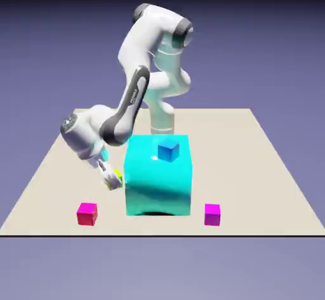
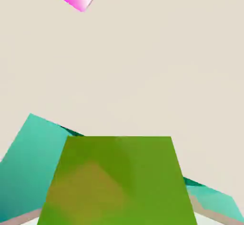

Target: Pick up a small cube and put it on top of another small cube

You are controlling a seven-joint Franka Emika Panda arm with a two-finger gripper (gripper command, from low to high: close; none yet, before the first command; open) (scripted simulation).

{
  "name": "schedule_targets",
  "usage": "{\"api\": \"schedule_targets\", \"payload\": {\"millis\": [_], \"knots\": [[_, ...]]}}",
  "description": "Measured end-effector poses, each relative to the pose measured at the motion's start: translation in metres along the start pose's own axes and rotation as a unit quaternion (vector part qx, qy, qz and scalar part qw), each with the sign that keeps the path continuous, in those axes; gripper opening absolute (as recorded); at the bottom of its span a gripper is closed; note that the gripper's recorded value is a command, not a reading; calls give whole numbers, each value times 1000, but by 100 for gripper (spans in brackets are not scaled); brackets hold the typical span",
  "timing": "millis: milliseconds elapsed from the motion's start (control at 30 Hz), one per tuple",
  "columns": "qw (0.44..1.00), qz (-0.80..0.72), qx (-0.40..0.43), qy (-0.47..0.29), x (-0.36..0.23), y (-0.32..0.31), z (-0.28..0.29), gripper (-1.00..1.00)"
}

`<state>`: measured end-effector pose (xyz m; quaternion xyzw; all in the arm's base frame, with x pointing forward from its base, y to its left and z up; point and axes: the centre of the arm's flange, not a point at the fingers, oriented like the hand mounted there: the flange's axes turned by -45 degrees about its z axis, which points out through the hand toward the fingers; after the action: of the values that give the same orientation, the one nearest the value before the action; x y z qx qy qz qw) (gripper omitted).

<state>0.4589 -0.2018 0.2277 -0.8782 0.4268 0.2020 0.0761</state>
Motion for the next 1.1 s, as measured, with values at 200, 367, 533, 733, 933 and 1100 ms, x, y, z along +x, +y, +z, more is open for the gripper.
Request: {"api": "schedule_targets", "payload": {"millis": [200,367,533,733,933,1100], "knots": [[983,-156,-71,62,-13,-70,-41,-100],[896,-400,-173,89,-73,-156,-11,-100],[729,-622,-265,102,-152,-228,26,-100],[489,-795,-353,73,-238,-266,78,-100],[234,-877,-419,10,-304,-269,133,-100],[195,-882,-429,14,-282,-270,170,-100]]}}
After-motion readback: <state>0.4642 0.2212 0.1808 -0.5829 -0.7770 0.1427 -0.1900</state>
